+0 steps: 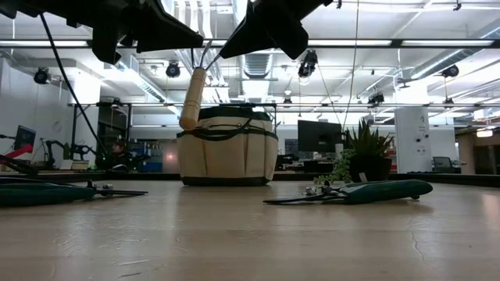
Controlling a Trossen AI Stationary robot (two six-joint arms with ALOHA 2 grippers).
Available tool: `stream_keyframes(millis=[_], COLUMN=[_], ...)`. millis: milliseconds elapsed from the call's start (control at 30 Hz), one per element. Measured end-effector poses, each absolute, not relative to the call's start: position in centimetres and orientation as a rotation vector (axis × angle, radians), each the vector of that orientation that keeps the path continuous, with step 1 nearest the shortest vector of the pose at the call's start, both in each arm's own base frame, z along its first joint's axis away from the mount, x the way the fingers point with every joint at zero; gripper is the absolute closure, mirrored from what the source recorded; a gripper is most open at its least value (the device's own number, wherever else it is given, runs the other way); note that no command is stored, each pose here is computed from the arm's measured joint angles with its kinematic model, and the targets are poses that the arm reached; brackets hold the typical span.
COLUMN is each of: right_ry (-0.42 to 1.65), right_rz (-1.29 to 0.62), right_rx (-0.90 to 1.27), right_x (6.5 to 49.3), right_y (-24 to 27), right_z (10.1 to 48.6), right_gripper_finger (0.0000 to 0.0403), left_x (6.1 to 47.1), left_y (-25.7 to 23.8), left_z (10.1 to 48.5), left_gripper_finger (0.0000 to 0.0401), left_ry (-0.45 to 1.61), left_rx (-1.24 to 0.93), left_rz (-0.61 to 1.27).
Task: Pick & Place Garden tools in Gardening bag
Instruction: Put the hand rake into the gardening bag
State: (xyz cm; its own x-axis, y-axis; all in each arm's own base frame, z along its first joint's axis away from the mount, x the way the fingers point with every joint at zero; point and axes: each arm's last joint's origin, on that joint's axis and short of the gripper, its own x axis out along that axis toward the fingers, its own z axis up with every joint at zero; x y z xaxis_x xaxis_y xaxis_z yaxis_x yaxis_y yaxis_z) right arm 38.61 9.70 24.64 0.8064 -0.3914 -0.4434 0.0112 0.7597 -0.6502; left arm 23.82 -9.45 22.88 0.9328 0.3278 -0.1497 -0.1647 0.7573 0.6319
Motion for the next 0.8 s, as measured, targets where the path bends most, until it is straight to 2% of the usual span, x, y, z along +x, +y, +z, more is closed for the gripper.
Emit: stream_keyframes(millis=[133, 533, 800], right_ry=[0.601, 0.623, 0.671], right_rz=[-0.235, -0.296, -0.311], right_rx=[-0.677, -0.666, -0.62], right_x=[38.6, 38.4, 38.0], right_y=[9.7, 9.5, 9.4], right_z=[24.6, 24.5, 24.1], right_gripper_finger=[0.0366, 0.024, 0.0216], left_x=[23.8, 23.5, 22.5], left_y=[-9.5, -9.1, -8.7], left_z=[22.9, 22.8, 22.2], left_gripper_finger=[0.0394, 0.0394, 0.0394], left_ry=[0.259, 0.319, 0.451], left_rx=[0.66, 0.701, 0.806], left_rz=[0.271, 0.445, 0.73])
